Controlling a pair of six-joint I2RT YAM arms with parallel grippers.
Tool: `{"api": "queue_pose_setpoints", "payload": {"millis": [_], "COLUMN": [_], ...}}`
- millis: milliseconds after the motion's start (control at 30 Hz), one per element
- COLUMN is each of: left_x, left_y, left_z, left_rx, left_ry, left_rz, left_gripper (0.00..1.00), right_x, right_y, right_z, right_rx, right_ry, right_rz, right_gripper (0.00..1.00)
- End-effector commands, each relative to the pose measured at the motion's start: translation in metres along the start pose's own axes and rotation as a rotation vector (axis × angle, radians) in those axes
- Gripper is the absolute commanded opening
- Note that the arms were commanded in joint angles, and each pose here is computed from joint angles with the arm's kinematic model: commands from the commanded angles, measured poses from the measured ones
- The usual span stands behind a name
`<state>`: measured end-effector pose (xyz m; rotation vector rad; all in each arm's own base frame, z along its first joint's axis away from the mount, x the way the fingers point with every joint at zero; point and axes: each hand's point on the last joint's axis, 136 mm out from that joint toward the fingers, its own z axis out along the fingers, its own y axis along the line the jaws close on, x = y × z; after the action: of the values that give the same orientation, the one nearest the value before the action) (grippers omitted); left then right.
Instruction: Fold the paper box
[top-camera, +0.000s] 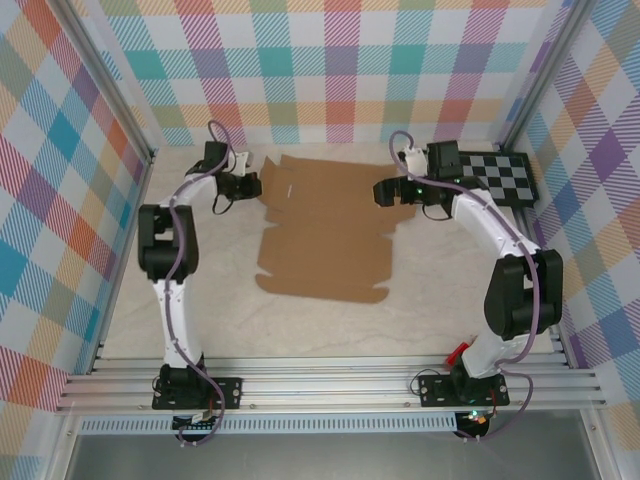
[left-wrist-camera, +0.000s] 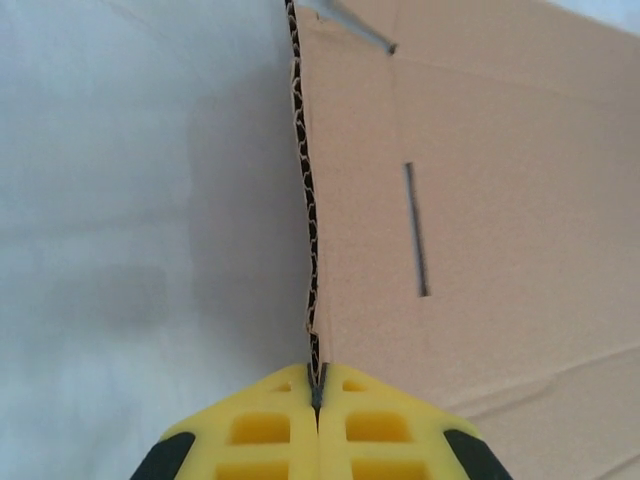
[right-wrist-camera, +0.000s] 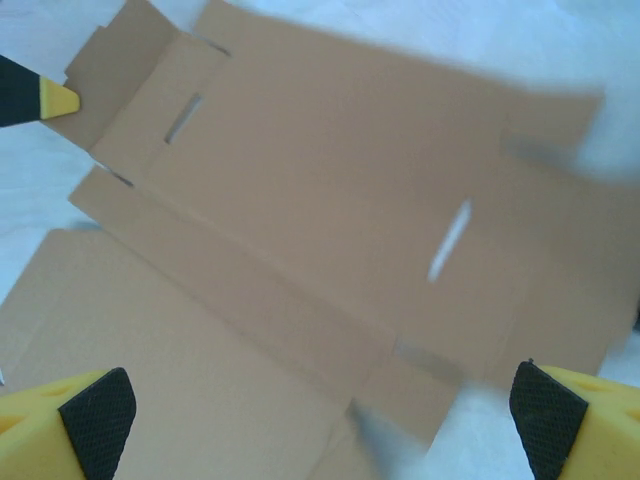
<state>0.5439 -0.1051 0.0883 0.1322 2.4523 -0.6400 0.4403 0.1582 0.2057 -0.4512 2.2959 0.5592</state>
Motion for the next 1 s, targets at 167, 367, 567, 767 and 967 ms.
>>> {"api": "queue_pose_setpoints", "payload": {"millis": [167,367,567,767,967], "left_x": [-0.03,-0.007,0.01,0.026,0.042], "left_y": [-0.117,-0.148,-0.168,-0.197,-0.21], "left_z": [-0.15,-0.193,-0.21,-0.23,-0.232], "left_rx": [0.13,0.149,0.207,0.306,0.351], "left_ry": [-0.51,-0.598,-0.584,-0.603,-0.574], "left_rz": [0.417,0.558,0.655,0.77,0.845], "left_gripper": [0.0,0.0,0.0,0.0,0.0], "right_x": [-0.036,-0.049,-0.064,-0.058,-0.066], "right_y": [0.063,0.079,0.09,0.084,0.09], "right_z": [-0.039,-0.046,-0.061,-0.052,-0.058], "right_rx": [-0.258,-0.366,-0.392,-0.397,-0.406], "right_ry": [-0.025,-0.004,-0.056,-0.021,-0.044], "right_rz": [-0.348,-0.447,-0.558,-0.652,-0.678], "right_gripper": [0.9,0.87,0.83,0.74,0.66]}}
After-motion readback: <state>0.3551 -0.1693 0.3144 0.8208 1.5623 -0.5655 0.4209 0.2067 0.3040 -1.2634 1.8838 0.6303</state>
